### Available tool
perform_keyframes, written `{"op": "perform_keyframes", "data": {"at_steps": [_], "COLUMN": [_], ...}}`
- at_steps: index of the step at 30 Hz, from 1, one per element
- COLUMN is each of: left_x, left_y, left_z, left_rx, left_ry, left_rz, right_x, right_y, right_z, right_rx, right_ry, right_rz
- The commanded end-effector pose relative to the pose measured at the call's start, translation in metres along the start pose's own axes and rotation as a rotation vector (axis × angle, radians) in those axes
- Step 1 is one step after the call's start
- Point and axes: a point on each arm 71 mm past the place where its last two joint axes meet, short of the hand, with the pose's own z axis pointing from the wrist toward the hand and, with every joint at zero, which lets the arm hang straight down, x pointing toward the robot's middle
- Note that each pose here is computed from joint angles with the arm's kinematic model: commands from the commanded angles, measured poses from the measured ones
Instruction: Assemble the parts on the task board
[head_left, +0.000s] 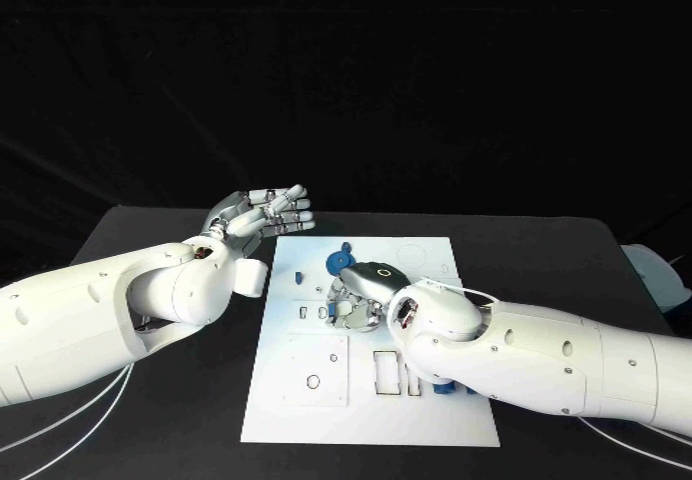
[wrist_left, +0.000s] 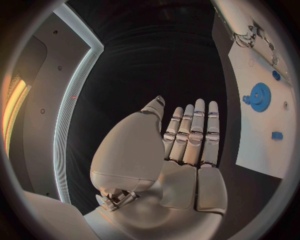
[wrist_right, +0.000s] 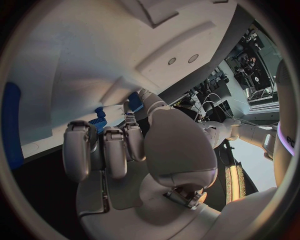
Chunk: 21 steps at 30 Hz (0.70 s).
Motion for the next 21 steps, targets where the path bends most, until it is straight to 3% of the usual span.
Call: {"op": "perform_keyframes", "data": {"at_steps": [1,12,16,21], "left_x": [0.0008,-0.002,-0.004,-0.005], "left_y": [-0.001,-0.0002,0.0009,0.0052], "left_z": [0.0002,0.0004,0.001,0.0025], "left_rx": [0.006,-0.004,-0.019,-0.066], "left_ry": [0.012,0.016,0.03,0.097], "left_rz": [-0.006,0.005,0.044,0.17], "right_x": [0.003,-0.01,-0.024,-0.052], "right_y": [0.0,0.004,0.002,-0.014], "right_z": [-0.002,-0.019,-0.03,-0.046], "right_rx": [0.004,-0.035,-0.059,-0.088], "right_ry": [0.005,-0.087,-0.162,-0.261], "right_rz": [-0.006,0.035,0.073,0.185]}}
